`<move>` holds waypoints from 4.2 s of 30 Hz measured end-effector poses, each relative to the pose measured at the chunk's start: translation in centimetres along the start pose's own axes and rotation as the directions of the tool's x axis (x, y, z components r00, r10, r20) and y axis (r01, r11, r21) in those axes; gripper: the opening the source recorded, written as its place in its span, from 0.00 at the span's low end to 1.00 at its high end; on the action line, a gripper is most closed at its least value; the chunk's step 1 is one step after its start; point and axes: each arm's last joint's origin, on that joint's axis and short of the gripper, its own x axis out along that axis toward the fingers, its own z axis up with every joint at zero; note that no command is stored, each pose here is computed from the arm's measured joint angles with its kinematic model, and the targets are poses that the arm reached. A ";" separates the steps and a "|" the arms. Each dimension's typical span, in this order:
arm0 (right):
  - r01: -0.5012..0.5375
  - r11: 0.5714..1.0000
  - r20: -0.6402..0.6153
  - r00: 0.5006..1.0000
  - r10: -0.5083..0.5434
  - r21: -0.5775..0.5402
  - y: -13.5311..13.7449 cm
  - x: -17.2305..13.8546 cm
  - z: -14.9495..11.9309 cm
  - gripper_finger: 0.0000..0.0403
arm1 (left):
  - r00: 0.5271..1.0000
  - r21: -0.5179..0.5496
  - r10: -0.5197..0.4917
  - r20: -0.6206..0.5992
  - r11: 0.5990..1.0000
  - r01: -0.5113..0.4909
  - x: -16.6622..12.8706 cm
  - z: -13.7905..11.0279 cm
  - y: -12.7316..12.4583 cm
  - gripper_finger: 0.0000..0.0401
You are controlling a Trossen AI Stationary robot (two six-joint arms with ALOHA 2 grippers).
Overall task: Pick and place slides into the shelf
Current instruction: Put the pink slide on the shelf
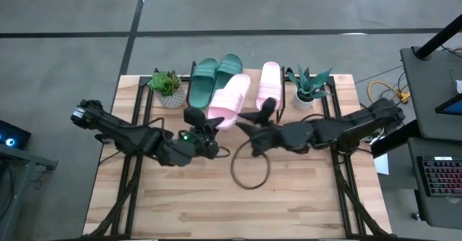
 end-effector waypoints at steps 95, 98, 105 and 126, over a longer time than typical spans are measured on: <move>-0.093 0.928 0.045 0.996 0.082 0.360 -5.9 -9.9 -6.6 0.43 | 0.952 0.062 -0.227 -0.206 0.968 0.244 17.5 -6.6 -8.7 0.52; -0.093 0.928 0.046 0.996 0.082 0.361 -5.9 -9.9 -6.6 0.43 | 0.947 -0.031 -0.255 -0.193 0.967 0.254 17.5 -6.4 -8.5 0.65; -0.094 0.929 0.045 0.996 0.083 0.359 -5.8 -9.8 -6.7 0.43 | 0.886 -0.163 -0.403 -0.229 0.913 0.373 16.1 -5.7 -7.4 0.87; -0.041 0.962 -0.121 0.990 0.076 0.271 -0.7 -3.3 -9.0 0.42 | 0.935 -0.444 -0.343 -0.094 0.855 0.269 4.6 -8.0 4.1 0.91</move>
